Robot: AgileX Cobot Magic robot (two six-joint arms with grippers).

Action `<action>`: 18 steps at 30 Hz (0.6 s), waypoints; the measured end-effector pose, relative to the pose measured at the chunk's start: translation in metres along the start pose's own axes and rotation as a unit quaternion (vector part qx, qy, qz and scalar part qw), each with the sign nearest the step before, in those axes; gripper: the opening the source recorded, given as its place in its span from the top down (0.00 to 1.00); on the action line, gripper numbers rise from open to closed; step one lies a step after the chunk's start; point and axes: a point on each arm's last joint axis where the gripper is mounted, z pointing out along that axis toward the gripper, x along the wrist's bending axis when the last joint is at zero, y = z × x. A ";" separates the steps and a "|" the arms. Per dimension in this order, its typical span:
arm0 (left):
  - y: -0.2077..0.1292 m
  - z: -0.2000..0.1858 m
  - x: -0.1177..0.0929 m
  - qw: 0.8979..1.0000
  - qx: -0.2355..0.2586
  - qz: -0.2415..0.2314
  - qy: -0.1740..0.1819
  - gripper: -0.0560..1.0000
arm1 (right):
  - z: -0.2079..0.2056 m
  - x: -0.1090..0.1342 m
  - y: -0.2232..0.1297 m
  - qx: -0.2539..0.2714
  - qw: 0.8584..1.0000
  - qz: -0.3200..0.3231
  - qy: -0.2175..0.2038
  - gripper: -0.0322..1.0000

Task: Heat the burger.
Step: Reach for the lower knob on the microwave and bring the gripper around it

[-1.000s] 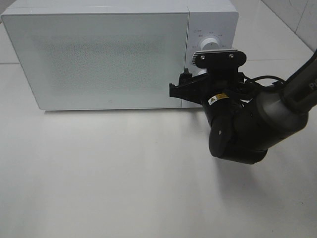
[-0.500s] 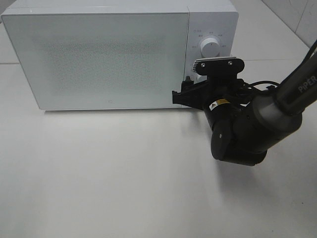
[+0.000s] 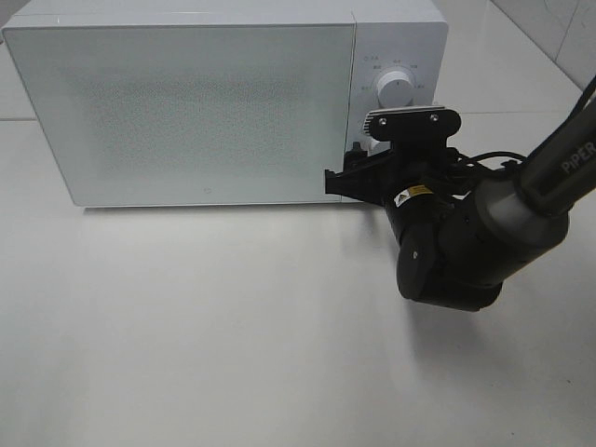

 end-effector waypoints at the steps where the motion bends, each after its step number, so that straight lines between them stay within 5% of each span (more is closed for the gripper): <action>1: 0.000 0.000 0.000 1.000 0.000 0.000 0.000 0.01 | 0.000 0.000 0.000 0.000 1.000 0.000 0.000 0.28; 6: 0.000 0.000 0.000 1.000 0.000 0.000 0.000 0.01 | 0.000 0.000 0.000 0.000 1.000 0.000 0.000 0.36; 11: 0.000 0.000 0.000 1.000 0.000 0.000 0.000 0.01 | 0.000 0.001 0.000 -0.001 1.000 -0.002 0.004 0.57; 18: 0.000 0.000 0.000 1.000 0.000 0.000 0.000 0.01 | -0.001 0.002 0.000 -0.002 1.000 -0.004 0.008 0.58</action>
